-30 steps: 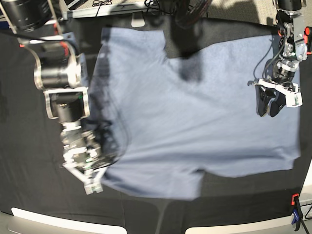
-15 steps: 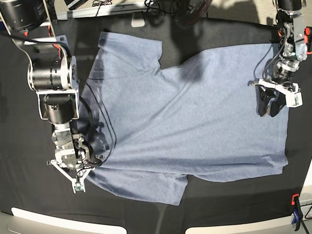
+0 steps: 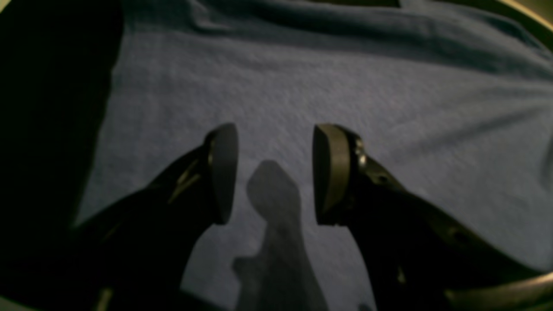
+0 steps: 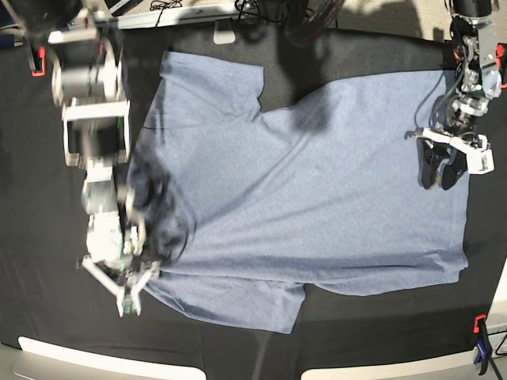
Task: Layout the t-shirt on the table in an organized manner, then fold the t-shirt properly
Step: 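Move the right gripper to the sleeve and grasp its edge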
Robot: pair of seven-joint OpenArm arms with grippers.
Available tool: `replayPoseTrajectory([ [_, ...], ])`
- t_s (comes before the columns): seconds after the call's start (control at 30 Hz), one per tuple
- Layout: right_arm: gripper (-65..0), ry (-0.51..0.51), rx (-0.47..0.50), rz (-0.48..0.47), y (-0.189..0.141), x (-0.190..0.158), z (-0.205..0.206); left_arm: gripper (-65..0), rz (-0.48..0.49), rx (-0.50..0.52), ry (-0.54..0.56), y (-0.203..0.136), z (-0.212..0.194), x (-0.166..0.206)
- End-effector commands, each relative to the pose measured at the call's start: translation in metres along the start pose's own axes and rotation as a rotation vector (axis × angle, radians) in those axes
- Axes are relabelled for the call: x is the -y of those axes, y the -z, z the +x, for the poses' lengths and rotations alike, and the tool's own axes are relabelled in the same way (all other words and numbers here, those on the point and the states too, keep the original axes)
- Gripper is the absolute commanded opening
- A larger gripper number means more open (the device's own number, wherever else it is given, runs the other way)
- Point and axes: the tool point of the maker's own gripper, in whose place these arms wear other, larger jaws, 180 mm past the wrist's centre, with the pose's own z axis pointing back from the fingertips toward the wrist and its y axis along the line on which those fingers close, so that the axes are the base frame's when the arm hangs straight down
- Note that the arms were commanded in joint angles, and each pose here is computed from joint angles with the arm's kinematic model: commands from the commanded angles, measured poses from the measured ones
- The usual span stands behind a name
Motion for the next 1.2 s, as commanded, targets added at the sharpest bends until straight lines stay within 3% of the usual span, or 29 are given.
replayPoseTrajectory([
  [0.0, -37.7, 0.005, 0.087, -0.019, -0.01, 0.008, 0.027, -38.7, -0.028, 0.054, 0.012, -0.001, 0.018, 0.002],
  [0.17, -37.7, 0.019, 0.118, 0.003, -0.048, -0.005, 0.001, -38.7, 0.005, 0.062, 0.025, -0.025, 0.02, -0.007],
  [0.43, -40.1, 0.271, 0.017, 0.079, -0.093, 0.004, -0.058, -38.7, 0.139, 0.033, 0.049, -0.08, 0.015, -0.046],
  [0.53, -40.0, 0.346, -0.062, 0.094, -0.099, 0.011, -0.083, -38.7, 0.15, -0.007, 0.045, -0.094, 0.003, -0.048],
  [0.6, -40.0, 0.344, -0.117, 0.146, -0.103, 0.009, -0.097, -38.7, 0.154, -0.033, 0.041, -0.102, -0.006, -0.047],
  [0.83, -40.0, 0.364, -0.136, 0.304, -0.11, -0.012, -0.101, -38.7, 0.163, -0.079, 0.034, -0.117, -0.019, -0.047],
  [1.0, -40.0, 0.408, -0.249, 0.358, -0.11, -0.04, -0.126, -38.7, 0.163, -0.079, 0.035, -0.117, -0.019, -0.047],
  [1.17, -40.0, 0.451, -0.254, 0.398, -0.11, -0.062, -0.126, -38.7, 0.165, -0.107, 0.033, -0.119, -0.025, -0.047],
])
